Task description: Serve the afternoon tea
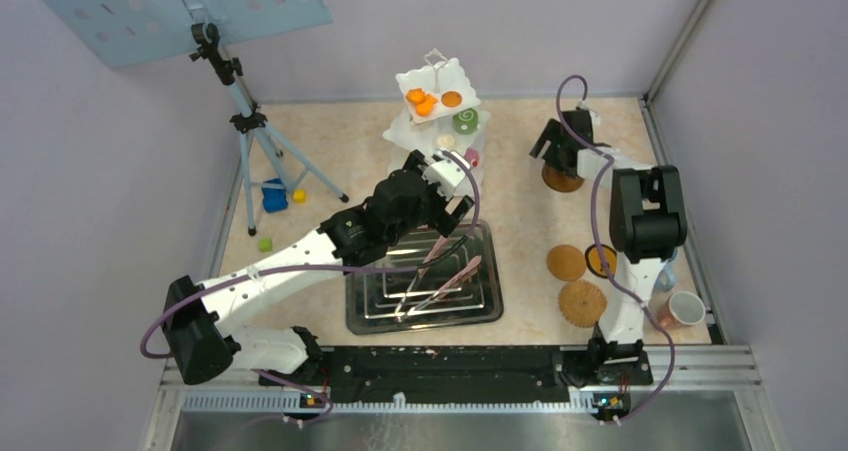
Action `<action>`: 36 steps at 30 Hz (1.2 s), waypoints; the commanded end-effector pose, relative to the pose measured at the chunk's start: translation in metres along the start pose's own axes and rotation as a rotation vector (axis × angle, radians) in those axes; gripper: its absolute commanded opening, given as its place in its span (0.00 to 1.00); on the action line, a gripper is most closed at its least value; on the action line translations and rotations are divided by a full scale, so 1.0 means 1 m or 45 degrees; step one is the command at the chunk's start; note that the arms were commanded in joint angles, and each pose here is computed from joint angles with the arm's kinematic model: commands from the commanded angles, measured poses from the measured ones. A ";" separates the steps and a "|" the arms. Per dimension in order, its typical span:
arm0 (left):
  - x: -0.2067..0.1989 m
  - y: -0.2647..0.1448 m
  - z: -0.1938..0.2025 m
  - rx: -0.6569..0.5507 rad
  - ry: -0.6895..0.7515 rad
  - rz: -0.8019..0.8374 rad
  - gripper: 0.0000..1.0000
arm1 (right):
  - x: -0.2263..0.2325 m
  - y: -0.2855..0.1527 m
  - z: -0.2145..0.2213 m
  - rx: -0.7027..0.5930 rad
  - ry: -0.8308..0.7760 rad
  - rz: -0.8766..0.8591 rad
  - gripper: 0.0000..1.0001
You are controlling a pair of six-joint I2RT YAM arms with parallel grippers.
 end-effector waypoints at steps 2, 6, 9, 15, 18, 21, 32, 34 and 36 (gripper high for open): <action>0.001 -0.007 -0.019 -0.093 -0.053 0.003 0.99 | 0.054 0.040 -0.015 0.029 0.002 -0.152 0.80; 0.001 -0.006 -0.017 -0.088 -0.057 0.002 0.99 | 0.069 0.067 -0.025 0.031 -0.010 -0.172 0.80; 0.001 -0.005 -0.016 -0.085 -0.066 0.006 0.99 | 0.084 0.077 -0.033 0.031 -0.023 -0.224 0.80; 0.004 -0.005 -0.016 -0.084 -0.076 0.000 0.99 | 0.116 0.040 -0.084 -0.056 -0.132 -0.300 0.82; 0.005 -0.007 -0.017 -0.088 -0.080 -0.003 0.99 | 0.116 -0.011 -0.118 -0.149 -0.214 -0.294 0.87; 0.004 -0.008 -0.018 -0.095 -0.084 0.004 0.99 | 0.098 -0.066 -0.140 -0.245 -0.289 -0.207 0.94; 0.006 -0.017 -0.022 -0.123 -0.084 0.002 0.99 | -0.064 -0.183 -0.082 -0.230 -0.142 0.254 0.90; 0.004 -0.019 -0.022 -0.126 -0.074 0.003 0.99 | -0.087 -0.193 -0.078 -0.242 -0.076 0.308 0.88; 0.005 -0.020 -0.021 -0.127 -0.072 -0.004 0.99 | -0.099 -0.202 -0.074 -0.255 -0.035 0.355 0.87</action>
Point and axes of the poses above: each gripper's point midway between its finger pads, its own y axis out along the fingers, its own x axis along the line the jaws close on, z = x × y, the point moved 2 cm from there along -y, back along the fingers, and after that the axes turned 6 degrees about -y, right-handed, at the moved point
